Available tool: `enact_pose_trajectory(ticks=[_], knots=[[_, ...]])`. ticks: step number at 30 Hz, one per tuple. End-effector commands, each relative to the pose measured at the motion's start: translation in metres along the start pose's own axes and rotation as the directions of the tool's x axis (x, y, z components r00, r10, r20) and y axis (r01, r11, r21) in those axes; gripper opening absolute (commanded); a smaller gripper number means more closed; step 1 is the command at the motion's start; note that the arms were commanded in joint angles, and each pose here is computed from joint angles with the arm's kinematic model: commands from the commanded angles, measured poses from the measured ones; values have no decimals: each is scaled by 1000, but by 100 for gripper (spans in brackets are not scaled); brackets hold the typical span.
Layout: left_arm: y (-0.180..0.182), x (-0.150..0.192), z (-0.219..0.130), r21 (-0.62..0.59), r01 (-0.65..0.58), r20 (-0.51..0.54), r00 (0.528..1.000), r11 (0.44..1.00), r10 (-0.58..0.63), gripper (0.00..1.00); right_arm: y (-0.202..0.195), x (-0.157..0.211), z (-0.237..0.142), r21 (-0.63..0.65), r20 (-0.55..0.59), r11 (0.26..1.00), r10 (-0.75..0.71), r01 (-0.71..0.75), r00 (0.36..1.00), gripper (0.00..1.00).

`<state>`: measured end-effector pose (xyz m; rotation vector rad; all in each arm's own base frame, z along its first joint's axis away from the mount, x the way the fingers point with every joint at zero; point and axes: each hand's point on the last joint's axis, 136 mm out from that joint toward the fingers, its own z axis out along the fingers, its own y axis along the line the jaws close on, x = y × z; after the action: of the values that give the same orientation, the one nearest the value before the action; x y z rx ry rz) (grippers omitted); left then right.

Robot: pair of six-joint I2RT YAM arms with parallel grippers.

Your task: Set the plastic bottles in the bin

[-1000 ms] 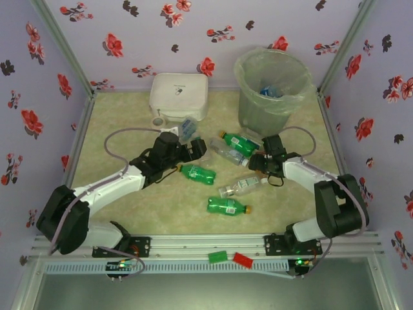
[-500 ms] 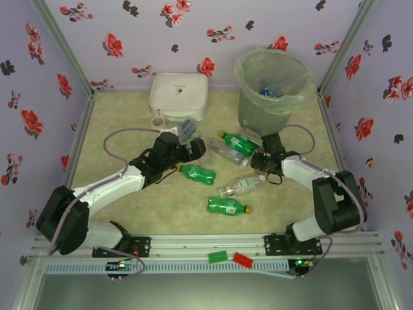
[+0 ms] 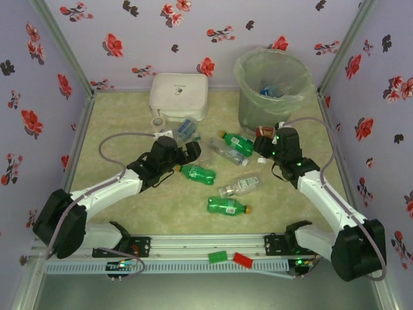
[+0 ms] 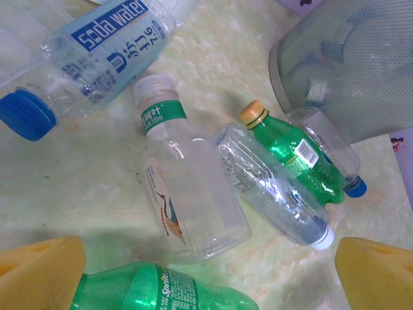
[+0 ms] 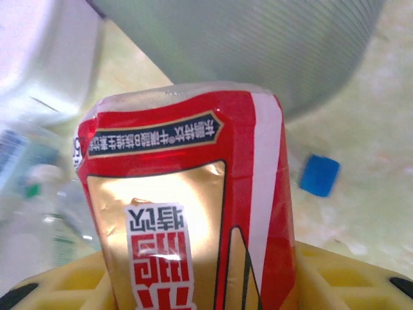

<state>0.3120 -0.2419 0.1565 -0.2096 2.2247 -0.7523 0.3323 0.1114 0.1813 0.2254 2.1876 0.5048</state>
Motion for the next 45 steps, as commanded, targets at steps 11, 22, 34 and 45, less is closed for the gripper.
enact_pose_trajectory(ticks=[11,22,34,45], knots=[[11,-7,-9,-13,51,53,997,999,-50,100,105,-108,-52,-275,185,955,-60,111,981,47],[7,-10,-12,-6,54,56,997,999,-53,100,92,-226,-54,-86,384,986,-97,140,918,48],[-3,-14,-11,9,66,36,997,998,-67,100,57,-261,20,39,357,997,-82,73,931,49],[0,-15,-25,11,70,51,996,998,-70,100,44,-258,57,89,277,994,-82,59,957,72]])
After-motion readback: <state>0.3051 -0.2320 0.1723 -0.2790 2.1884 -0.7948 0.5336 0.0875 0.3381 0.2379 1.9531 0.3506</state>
